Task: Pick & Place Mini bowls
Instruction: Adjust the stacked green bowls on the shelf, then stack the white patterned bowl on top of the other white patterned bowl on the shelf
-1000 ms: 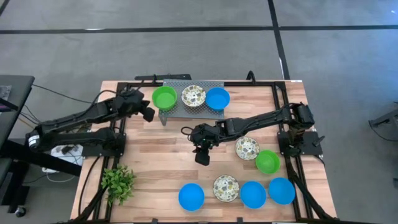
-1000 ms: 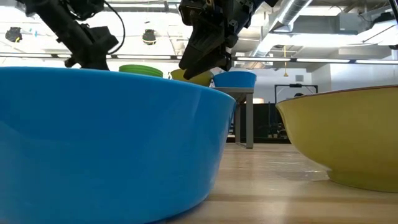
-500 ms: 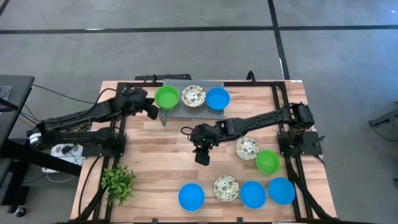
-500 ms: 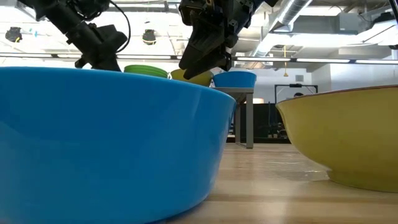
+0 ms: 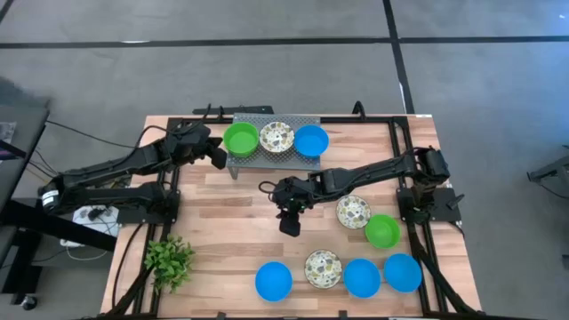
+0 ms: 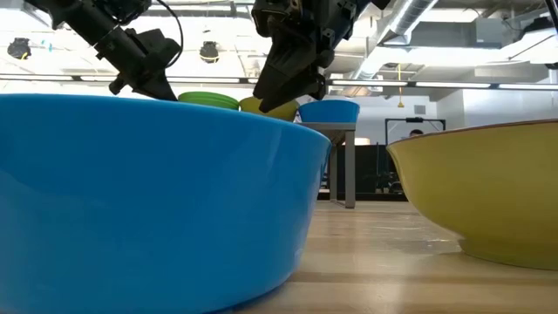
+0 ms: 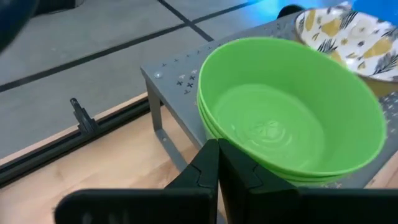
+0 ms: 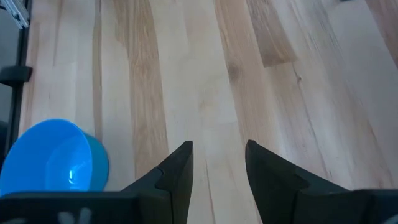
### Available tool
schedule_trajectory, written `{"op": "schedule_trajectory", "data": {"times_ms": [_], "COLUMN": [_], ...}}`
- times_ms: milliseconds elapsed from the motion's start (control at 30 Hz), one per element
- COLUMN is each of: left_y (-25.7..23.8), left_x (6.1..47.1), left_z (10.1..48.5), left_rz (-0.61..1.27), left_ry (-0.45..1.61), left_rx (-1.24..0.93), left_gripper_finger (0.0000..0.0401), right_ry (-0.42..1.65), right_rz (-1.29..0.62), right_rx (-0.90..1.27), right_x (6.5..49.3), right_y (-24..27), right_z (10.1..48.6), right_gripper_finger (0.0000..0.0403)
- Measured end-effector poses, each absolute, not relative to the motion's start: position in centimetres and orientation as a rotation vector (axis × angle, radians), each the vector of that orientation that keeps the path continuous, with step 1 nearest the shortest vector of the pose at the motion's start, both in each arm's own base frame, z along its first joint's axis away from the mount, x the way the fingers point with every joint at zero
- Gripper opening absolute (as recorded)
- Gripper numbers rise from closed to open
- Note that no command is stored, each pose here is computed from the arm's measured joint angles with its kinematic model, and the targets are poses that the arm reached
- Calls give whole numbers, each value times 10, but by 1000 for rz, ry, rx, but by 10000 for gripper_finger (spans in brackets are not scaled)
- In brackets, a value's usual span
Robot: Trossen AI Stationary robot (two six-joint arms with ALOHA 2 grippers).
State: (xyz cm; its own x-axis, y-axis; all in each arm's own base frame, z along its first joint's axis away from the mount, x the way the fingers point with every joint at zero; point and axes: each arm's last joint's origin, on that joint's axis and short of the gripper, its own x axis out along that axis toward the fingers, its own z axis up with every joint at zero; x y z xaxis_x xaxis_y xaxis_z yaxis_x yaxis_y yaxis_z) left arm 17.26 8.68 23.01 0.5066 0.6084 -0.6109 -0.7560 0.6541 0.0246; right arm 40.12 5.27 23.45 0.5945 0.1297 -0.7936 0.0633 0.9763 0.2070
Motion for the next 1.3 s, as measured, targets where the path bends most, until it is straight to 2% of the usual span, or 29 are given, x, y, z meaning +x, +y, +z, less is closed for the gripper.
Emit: {"op": "schedule_trajectory", "data": {"times_ms": [233, 500, 1100, 1300], "left_y": [76, 45, -12, -25], "left_x": [158, 150, 177, 191], "left_z": [251, 269, 255, 244], "left_rz": [800, 496, 125, 63], "left_ry": [501, 399, 525, 569], "left_rx": [-256, -274, -70, -11], "left_gripper_finger": [4, 4, 5, 39], "right_ry": [1010, 1071, 1391, 1404], "right_rz": [142, 204, 99, 71], "right_rx": [238, 200, 357, 386], "right_x": [394, 383, 345, 340], "right_y": [71, 99, 142, 151], "right_z": [231, 229, 219, 219], "right_gripper_finger": [135, 147, 150, 150]}}
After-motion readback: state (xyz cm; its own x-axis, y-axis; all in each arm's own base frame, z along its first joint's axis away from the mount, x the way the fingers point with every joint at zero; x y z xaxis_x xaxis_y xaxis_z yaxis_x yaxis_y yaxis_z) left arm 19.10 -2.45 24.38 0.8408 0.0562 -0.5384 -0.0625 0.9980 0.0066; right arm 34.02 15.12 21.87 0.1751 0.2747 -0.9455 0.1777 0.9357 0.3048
